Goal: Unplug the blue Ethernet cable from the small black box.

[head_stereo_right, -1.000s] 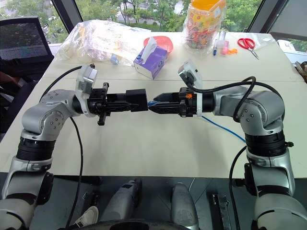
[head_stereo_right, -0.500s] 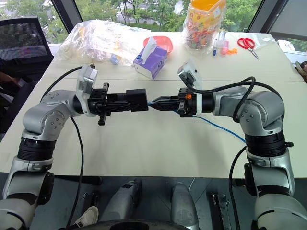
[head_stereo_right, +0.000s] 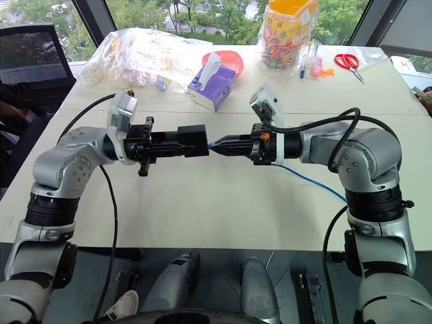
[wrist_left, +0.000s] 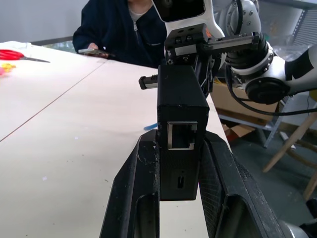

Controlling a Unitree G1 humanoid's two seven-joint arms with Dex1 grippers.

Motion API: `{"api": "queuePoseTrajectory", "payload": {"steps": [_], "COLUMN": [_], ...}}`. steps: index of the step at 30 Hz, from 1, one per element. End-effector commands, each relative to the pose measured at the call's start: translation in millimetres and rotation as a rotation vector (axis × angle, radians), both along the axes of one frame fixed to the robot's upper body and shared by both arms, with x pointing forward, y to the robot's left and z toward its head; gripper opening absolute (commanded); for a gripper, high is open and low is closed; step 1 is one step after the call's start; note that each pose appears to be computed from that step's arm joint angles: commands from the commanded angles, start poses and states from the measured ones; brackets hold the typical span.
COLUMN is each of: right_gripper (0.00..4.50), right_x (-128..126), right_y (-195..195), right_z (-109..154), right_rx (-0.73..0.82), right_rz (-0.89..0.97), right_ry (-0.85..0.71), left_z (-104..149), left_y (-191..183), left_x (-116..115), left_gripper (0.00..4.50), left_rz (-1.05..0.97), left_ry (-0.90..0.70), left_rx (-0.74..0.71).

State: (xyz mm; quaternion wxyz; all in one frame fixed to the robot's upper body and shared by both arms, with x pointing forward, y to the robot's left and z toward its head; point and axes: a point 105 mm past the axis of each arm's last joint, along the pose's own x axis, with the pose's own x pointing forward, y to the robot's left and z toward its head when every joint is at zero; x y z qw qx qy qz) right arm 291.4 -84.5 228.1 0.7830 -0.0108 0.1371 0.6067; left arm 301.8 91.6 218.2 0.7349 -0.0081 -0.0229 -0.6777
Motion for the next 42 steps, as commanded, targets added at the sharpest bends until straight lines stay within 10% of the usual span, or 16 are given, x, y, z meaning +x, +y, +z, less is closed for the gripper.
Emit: {"api": "queuePoseTrajectory", "payload": {"steps": [1,32,39,42], "right_gripper": [0.03,0.03,3.18,3.18], "right_x": [-6.5,34.7,11.0,-3.2], "right_y": [6.0,-53.8,-20.6,-5.1], "right_z": [-8.1,-3.9,9.9,15.9], "right_rx": [-0.085,-0.137,0.000,0.075], "right_rz": [0.039,-0.143,-0.036,0.027], "right_ry": [-0.091,-0.176,-0.105,-0.052], "left_z": [23.1,24.7,28.0,30.1], "left_y": [1.6,9.4,6.7,3.4], "left_x": [-0.5,-7.6,-6.7,-7.1], "left_gripper": [0.49,0.49,0.49,0.49], "left_rz": [0.006,0.002,-0.003,-0.013], "left_ry": [-0.036,-0.020,-0.035,-0.039], "left_rx": [-0.072,-0.038,-0.050,-0.059]}}
